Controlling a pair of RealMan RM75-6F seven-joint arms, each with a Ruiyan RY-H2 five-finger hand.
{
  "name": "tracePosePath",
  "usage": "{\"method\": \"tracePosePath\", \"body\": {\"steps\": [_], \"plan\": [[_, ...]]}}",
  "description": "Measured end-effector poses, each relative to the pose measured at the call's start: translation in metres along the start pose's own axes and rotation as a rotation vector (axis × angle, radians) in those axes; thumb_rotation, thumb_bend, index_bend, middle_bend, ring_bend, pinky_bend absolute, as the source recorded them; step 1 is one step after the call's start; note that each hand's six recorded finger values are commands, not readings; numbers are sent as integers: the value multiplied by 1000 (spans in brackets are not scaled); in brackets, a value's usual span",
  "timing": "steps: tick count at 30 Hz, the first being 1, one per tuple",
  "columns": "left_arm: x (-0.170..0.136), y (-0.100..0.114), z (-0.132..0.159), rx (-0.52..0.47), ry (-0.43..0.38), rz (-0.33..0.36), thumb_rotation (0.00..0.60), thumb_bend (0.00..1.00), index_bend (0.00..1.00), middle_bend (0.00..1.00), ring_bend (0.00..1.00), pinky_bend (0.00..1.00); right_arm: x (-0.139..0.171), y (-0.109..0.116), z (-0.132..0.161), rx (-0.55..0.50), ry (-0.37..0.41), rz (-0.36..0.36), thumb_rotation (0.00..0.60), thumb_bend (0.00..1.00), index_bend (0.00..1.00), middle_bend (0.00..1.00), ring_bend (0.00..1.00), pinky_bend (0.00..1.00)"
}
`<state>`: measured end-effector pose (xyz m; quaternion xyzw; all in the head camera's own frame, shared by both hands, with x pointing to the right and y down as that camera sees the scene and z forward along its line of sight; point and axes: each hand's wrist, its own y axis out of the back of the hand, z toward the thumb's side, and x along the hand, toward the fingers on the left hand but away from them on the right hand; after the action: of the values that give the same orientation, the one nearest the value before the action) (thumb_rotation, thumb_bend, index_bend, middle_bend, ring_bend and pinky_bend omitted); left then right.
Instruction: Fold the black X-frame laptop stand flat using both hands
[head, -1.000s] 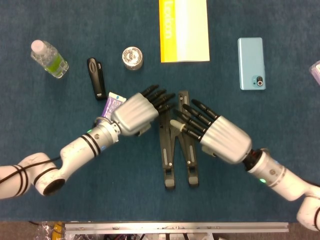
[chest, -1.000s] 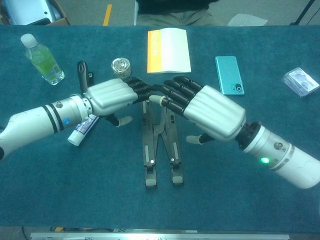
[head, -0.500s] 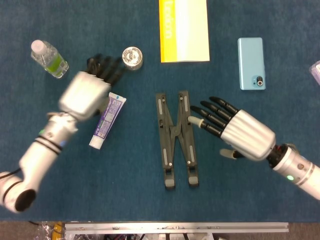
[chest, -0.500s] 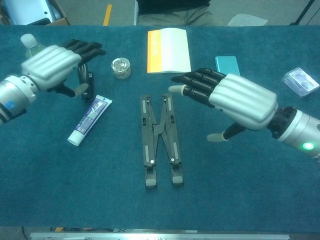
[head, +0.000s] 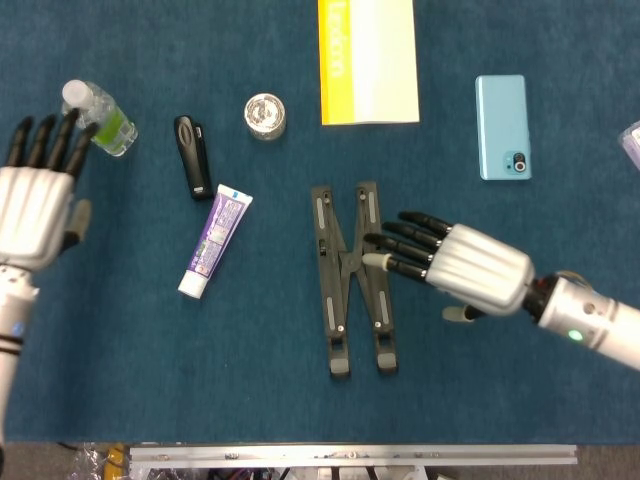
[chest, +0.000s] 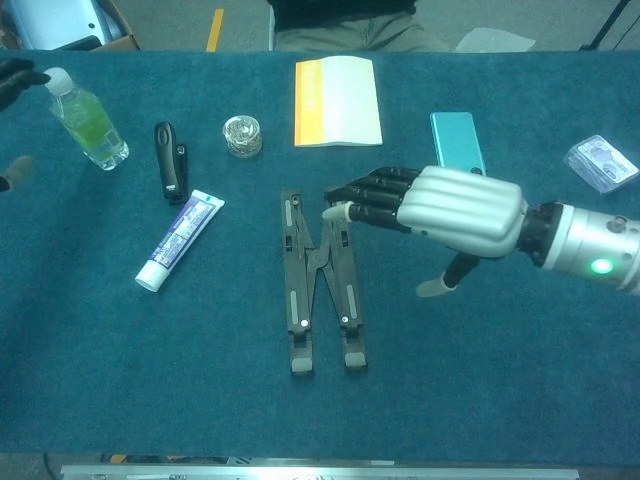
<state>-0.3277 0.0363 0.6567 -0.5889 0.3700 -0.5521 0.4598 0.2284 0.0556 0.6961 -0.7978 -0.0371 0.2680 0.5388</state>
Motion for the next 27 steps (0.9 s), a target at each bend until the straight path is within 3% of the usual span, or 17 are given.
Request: {"method": "tracePosePath", "body": {"steps": [15, 27], "plan": [[-24, 10, -35, -60, 83, 29, 600, 408, 0, 0, 0, 0, -65, -1, 15, 199, 177, 129, 600, 0, 0, 0, 0, 91], [-34, 6, -51, -120, 123, 26, 600, 406, 0, 0, 0, 0, -88, -17, 26, 291, 218, 221, 600, 0, 0, 0, 0, 91]]}}
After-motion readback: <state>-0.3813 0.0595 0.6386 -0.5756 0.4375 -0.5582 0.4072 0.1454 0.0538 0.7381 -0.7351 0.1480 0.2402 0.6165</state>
